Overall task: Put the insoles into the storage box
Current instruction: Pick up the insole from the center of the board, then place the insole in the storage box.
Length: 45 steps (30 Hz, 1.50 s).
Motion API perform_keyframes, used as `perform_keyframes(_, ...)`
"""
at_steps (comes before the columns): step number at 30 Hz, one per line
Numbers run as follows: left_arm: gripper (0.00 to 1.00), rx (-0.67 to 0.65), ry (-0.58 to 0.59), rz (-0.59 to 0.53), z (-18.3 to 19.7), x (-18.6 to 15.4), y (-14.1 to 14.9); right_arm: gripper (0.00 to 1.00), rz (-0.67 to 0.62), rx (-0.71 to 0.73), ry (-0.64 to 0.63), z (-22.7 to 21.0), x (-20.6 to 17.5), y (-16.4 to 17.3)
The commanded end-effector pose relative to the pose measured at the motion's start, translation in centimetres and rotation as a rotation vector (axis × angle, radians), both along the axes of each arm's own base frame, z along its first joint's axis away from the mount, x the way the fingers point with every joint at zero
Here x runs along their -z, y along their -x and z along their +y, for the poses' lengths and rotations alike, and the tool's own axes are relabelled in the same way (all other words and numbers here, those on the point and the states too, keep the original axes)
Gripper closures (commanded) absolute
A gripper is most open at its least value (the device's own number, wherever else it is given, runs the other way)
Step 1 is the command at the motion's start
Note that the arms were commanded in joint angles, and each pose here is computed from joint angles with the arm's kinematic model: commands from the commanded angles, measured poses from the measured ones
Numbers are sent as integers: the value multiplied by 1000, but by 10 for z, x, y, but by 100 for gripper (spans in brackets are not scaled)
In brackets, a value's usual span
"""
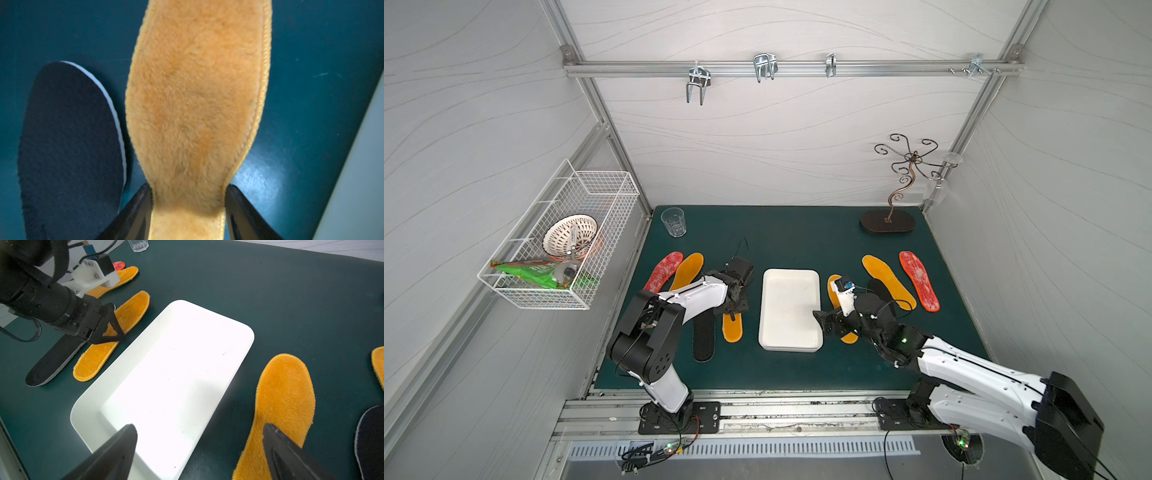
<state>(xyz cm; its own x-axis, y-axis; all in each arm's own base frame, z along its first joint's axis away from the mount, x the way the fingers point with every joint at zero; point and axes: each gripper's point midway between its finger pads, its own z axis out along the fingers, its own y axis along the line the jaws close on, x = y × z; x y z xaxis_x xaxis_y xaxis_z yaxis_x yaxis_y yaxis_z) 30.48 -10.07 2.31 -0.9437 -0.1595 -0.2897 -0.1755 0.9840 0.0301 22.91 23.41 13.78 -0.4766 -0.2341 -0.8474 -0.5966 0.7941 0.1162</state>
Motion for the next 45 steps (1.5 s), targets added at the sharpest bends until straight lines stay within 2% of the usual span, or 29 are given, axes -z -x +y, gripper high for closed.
perform_keyframes(1, 41, -4, -19, -28, 4, -15, -3, 1, -18, 31, -11, -3, -4, -5)
perform_keyframes(6, 41, 8, -32, -57, 0, -33, -1, 1, -25, 59, -8, -7, -6, -9)
perform_keyframes(14, 41, 62, -40, -155, -18, -80, -1, 1, -9, 170, -49, -35, -10, -21)
perform_keyframes(22, 41, 160, 29, -205, -75, -105, -5, 1, -3, 269, -84, -59, -10, -28)
perform_keyframes(26, 41, 207, 80, -203, -108, -104, -7, 1, 6, 277, -79, -60, -7, -29)
perform_keyframes(33, 41, 236, 140, -135, -149, -80, -5, 1, 9, 282, -71, -61, -5, -30)
perform_keyframes(45, 41, 209, 121, -62, -152, -50, 4, 1, 21, 275, -59, -60, -2, -30)
